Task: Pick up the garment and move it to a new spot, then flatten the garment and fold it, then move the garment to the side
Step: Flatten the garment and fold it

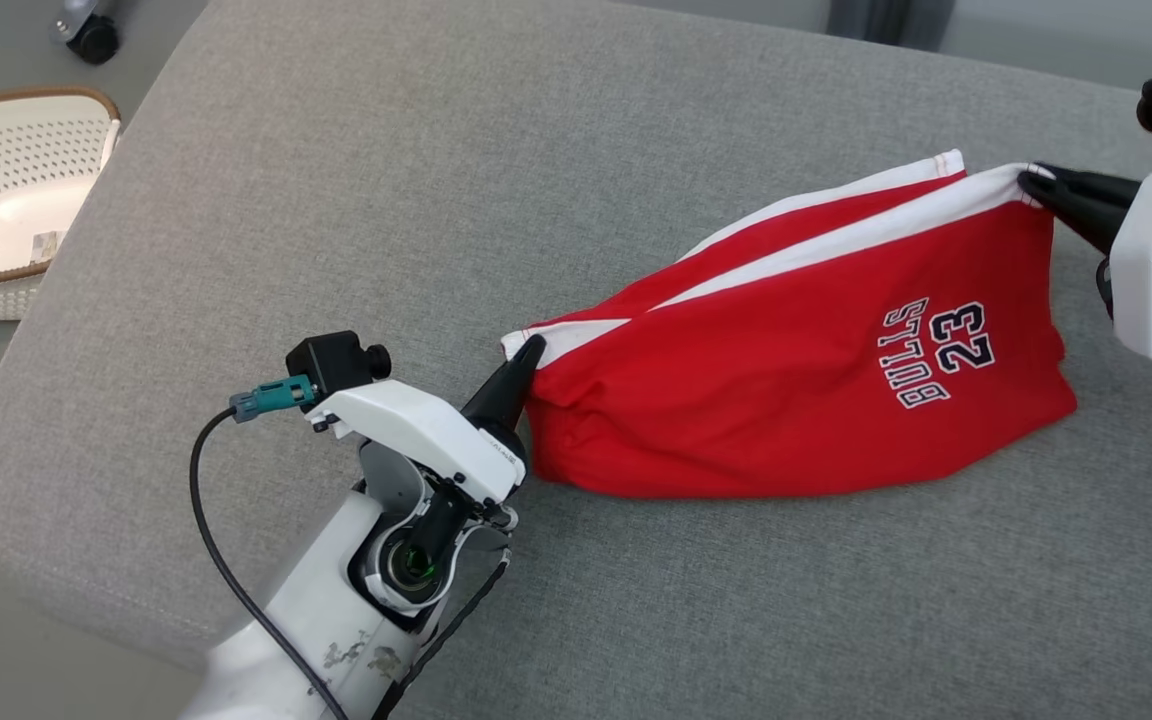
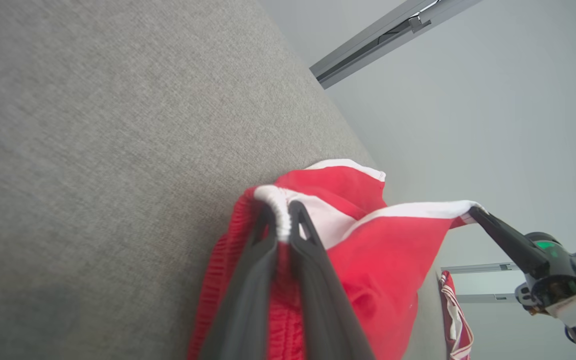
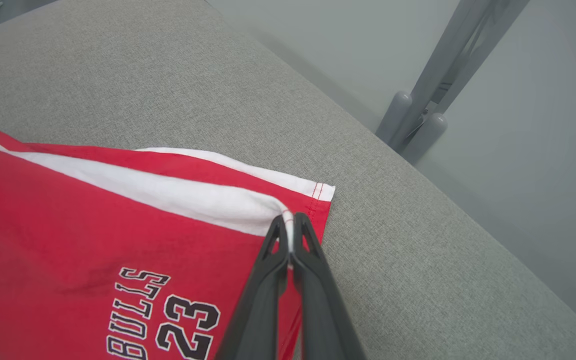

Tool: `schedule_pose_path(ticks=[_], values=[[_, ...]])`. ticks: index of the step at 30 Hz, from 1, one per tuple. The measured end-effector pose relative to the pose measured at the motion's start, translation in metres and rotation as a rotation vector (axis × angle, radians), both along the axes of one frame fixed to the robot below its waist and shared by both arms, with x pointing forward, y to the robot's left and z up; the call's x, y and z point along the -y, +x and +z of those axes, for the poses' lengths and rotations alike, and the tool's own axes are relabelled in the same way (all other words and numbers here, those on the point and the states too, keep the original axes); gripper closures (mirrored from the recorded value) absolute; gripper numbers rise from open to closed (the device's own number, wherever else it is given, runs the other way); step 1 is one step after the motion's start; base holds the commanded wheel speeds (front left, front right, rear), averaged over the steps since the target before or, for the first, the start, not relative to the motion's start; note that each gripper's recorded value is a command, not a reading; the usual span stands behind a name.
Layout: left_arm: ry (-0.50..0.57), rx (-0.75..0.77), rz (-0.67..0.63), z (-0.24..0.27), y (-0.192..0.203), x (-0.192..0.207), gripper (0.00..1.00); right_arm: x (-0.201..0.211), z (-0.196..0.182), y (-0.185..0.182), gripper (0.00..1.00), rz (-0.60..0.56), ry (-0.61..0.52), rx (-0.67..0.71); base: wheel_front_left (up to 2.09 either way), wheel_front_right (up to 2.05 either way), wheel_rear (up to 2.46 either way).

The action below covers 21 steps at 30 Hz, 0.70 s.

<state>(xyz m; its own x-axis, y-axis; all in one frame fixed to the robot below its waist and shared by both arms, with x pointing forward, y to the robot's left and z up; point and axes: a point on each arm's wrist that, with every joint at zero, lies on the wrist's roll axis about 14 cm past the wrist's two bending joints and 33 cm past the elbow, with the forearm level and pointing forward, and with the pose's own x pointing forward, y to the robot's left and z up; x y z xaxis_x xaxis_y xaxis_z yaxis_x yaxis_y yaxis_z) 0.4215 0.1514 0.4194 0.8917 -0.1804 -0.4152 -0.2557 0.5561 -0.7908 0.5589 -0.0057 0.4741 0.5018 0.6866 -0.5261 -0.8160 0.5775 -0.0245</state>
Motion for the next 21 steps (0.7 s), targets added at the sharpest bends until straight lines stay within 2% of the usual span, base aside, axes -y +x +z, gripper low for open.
schedule_pose_path(ticks=[12,21], values=[[0.019,0.029,0.091,-0.003,0.013,-0.010,1.00,-0.014,-0.010,0.039,1.00,0.002,-0.045,0.084,0.00,0.00,0.00],[0.011,0.010,0.065,-0.013,0.017,0.000,1.00,-0.025,-0.030,0.057,1.00,0.004,-0.076,0.096,0.00,0.00,0.00]])
